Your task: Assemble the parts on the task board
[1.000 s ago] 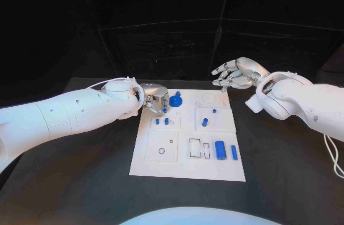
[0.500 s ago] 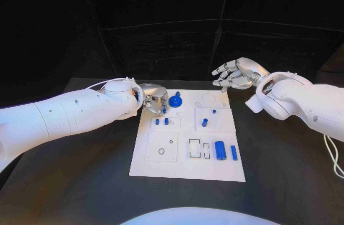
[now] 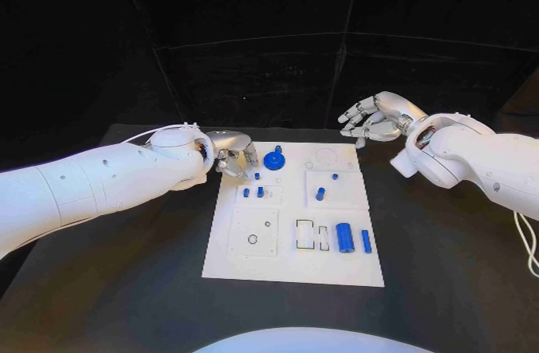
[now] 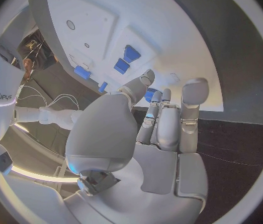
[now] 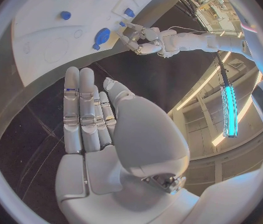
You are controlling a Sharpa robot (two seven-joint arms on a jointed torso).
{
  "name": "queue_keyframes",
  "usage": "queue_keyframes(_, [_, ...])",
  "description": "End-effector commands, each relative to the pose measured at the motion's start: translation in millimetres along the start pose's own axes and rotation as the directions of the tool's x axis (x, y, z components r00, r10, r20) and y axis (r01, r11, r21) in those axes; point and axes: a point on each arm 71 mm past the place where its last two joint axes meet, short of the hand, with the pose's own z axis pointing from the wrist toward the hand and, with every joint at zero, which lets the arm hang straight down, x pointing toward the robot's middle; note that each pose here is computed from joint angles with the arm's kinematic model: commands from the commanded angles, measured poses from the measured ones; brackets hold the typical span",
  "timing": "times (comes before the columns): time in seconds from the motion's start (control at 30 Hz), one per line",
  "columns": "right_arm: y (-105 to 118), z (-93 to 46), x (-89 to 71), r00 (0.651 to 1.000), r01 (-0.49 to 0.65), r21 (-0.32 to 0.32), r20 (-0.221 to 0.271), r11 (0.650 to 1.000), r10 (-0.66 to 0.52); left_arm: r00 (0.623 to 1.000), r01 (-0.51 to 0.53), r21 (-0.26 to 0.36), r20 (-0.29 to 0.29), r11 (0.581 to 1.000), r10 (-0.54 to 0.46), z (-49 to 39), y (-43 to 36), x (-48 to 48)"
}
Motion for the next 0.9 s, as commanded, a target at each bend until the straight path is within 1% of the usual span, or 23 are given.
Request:
queue_keyframes(0.03, [-1,-1.7,-2.9,0.988,0.154,-0.047,-0.026,0.987,-0.155,0.98,0.184,-0.001,0.082,0.983,-0.183,-7.4,8.2,-8.1])
queue_keyframes(0.1, [-3,-3.1,-3.8,0.98,0.197,-0.05,-0.031,0.979,-0.199,0.951,0.292,-0.001,0.103,0.956,-0.291,-12.5,13.5,-10.4])
queue_keyframes(0.13, [-4,-4.1,-4.1,0.973,0.225,-0.051,-0.036,0.973,-0.227,0.927,0.358,0.008,0.12,0.934,-0.356,-16.0,16.0,-12.0])
queue_keyframes(0.17, [-5,-5.5,-4.2,0.963,0.264,-0.05,-0.044,0.963,-0.267,0.889,0.435,0.033,0.143,0.9,-0.435,-20.0,17.6,-14.3])
queue_keyframes(0.23, [-6,-7.8,-3.3,0.941,0.33,-0.047,-0.059,0.943,-0.332,0.807,0.557,0.095,0.173,0.825,-0.564,-25.4,17.6,-18.1])
queue_keyframes(0.27, [-7,-9.0,-2.5,0.927,0.366,-0.043,-0.069,0.929,-0.369,0.742,0.63,0.136,0.183,0.764,-0.645,-27.9,17.0,-20.2])
queue_keyframes(0.3, [-7,-10.2,-1.4,0.91,0.404,-0.039,-0.08,0.914,-0.406,0.657,0.709,0.177,0.187,0.683,-0.73,-30.0,16.1,-22.0])
queue_keyframes(0.33, [-8,-11.3,-0.2,0.893,0.439,-0.035,-0.09,0.898,-0.44,0.56,0.778,0.216,0.187,0.59,-0.807,-31.8,15.2,-23.5])
queue_keyframes(0.37, [-8,-12.2,1.0,0.88,0.465,-0.032,-0.097,0.885,-0.466,0.483,0.82,0.245,0.186,0.517,-0.855,-33.0,14.4,-24.5])
queue_keyframes(0.4, [-9,-13.3,2.8,0.863,0.495,-0.029,-0.104,0.868,-0.495,0.398,0.856,0.277,0.182,0.436,-0.899,-34.2,13.3,-25.5])
queue_keyframes(0.43, [-10,-14.5,5.2,0.846,0.521,-0.024,-0.112,0.853,-0.521,0.33,0.878,0.305,0.175,0.369,-0.928,-35.3,12.0,-26.3])
queue_keyframes(0.47, [-10,-15.5,7.1,0.835,0.54,-0.019,-0.117,0.841,-0.538,0.285,0.888,0.326,0.167,0.325,-0.944,-36.1,10.9,-26.9])
queue_keyframes(0.53, [-10,-16.6,10.2,0.817,0.566,-0.015,-0.12,0.824,-0.564,0.231,0.896,0.352,0.153,0.272,-0.961,-37.2,9.0,-27.7])
queue_keyframes(0.57, [-11,-17.6,13.5,0.804,0.584,-0.013,-0.123,0.811,-0.581,0.197,0.898,0.371,0.141,0.236,-0.97,-38.1,7.4,-28.2])
queue_keyframes(0.63, [-11,-19.6,20.7,0.786,0.608,-0.014,-0.13,0.793,-0.605,0.149,0.898,0.4,0.116,0.184,-0.982,-39.5,4.4,-29.1])
queue_keyframes(0.77, [-9,-21.5,33.8,0.769,0.627,-0.032,-0.135,0.779,-0.625,0.106,0.894,0.427,0.086,0.133,-0.991,-40.7,0.3,-29.9])
queue_keyframes(0.9, [-5,-21.1,46.0,0.762,0.632,-0.061,-0.128,0.772,-0.634,0.086,0.895,0.434,0.06,0.103,-0.995,-40.9,-4.8,-29.3])
